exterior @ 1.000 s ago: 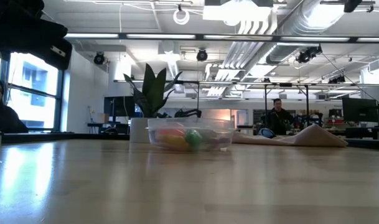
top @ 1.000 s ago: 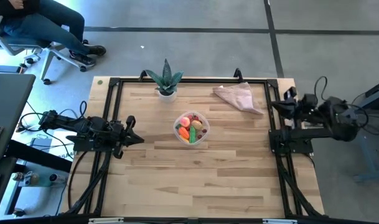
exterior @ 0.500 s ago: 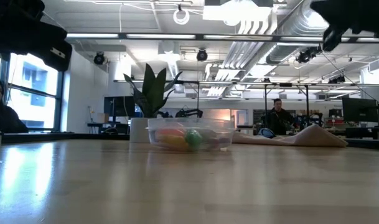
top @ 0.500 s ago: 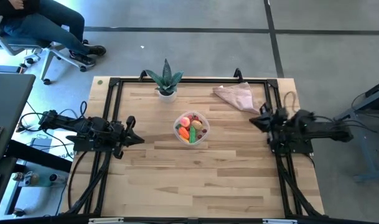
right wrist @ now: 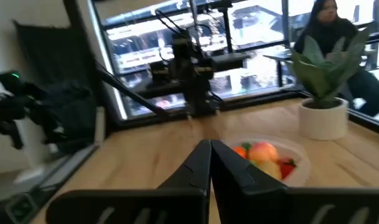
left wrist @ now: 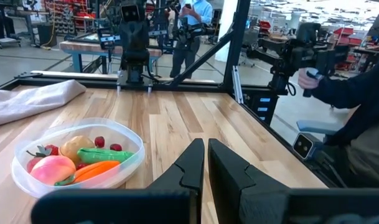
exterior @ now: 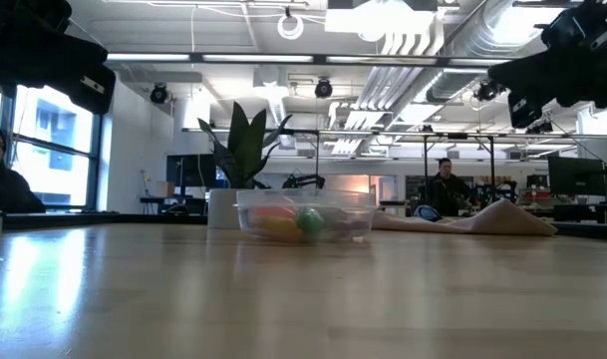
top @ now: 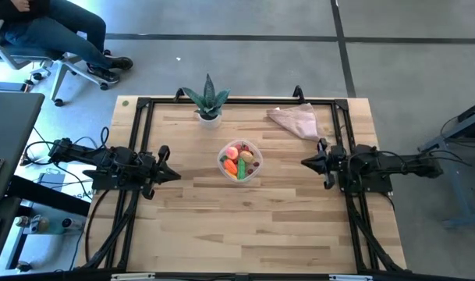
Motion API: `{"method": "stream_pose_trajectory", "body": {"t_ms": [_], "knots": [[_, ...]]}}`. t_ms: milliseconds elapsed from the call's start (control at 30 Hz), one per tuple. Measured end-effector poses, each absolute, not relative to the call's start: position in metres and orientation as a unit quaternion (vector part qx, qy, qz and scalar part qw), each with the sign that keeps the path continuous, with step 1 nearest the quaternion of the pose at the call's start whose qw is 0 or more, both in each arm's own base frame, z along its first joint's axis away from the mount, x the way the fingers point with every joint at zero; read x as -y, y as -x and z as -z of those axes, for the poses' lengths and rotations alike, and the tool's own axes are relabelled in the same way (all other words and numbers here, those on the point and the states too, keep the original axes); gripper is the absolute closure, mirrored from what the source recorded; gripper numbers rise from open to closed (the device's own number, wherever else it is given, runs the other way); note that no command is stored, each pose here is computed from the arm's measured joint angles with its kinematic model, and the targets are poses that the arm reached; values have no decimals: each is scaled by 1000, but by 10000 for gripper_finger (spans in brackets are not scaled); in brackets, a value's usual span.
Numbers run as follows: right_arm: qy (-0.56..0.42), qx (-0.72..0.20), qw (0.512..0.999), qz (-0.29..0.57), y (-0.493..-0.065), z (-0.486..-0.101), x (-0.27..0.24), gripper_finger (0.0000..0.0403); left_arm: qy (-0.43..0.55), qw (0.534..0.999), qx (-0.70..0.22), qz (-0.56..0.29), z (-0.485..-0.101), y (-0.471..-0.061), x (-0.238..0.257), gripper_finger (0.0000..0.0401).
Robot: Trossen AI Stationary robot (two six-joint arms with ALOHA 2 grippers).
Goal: Pick and placing Produce into tupperware
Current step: Return to Home Position
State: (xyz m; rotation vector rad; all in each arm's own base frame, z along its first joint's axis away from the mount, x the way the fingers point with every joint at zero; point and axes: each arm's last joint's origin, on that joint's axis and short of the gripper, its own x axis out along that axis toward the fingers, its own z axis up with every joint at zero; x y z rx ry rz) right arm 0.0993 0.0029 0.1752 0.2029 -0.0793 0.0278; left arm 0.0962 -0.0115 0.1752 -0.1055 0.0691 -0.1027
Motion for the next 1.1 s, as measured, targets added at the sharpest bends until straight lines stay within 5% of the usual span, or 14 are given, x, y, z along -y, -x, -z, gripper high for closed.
{"method": "stream_pose_trajectory", "body": {"t_ms": [467, 1100], "knots": [[35, -11, 998, 47, -101, -165, 0, 402, 53, 997, -34, 51, -175, -96, 12, 389], [-53, -8, 997, 48, -101, -165, 0, 402, 53, 997, -34, 51, -175, -96, 12, 389]]}}
